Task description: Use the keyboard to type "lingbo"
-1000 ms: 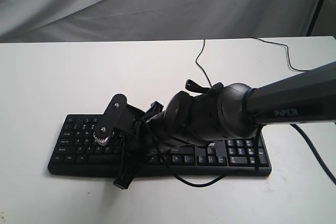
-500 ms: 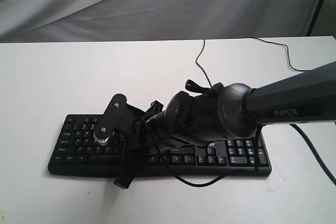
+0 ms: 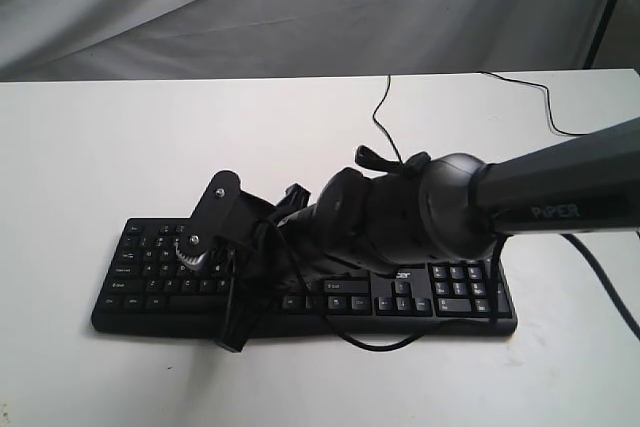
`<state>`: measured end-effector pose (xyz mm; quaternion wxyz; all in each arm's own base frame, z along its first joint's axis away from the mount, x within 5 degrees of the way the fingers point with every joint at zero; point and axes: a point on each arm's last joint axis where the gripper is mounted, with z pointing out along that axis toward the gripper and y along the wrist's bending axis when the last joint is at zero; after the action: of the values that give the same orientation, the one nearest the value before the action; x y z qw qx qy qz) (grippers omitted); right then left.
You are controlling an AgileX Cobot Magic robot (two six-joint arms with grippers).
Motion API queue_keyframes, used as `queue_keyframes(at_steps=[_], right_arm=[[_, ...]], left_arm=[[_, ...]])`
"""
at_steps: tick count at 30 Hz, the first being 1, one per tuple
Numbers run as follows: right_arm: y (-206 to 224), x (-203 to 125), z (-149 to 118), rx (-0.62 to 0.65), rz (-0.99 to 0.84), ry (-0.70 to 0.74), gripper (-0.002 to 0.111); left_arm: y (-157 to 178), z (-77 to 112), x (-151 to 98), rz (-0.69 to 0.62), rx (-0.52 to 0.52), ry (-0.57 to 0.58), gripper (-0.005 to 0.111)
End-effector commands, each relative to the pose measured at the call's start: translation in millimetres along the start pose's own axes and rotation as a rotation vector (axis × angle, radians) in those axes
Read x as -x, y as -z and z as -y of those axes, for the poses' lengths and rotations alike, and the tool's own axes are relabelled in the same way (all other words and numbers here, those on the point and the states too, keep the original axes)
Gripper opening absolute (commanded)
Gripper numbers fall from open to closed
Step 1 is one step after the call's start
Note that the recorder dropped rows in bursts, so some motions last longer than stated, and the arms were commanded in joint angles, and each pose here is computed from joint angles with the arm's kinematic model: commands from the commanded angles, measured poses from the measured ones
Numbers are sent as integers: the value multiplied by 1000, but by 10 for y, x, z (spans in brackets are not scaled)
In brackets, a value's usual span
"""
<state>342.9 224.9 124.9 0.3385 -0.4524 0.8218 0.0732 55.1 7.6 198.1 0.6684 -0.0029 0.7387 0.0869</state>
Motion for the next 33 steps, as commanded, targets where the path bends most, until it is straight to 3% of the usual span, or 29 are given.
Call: queue_keyframes(at_steps=[1,14,21,33], right_arm=[[104,98,29,-19,35,12,0],[121,111,33,-22,40,12,0],[156,336,122,-45,102,38,0],[-102,299,112,2,72,28,0]], left_arm=[[-6,4,-13,-2,-4,3,1],[-6,4,-13,-2,-4,3,1],[-6,4,-13,-2,-4,3,1],[-6,4,-13,-2,-4,3,1]])
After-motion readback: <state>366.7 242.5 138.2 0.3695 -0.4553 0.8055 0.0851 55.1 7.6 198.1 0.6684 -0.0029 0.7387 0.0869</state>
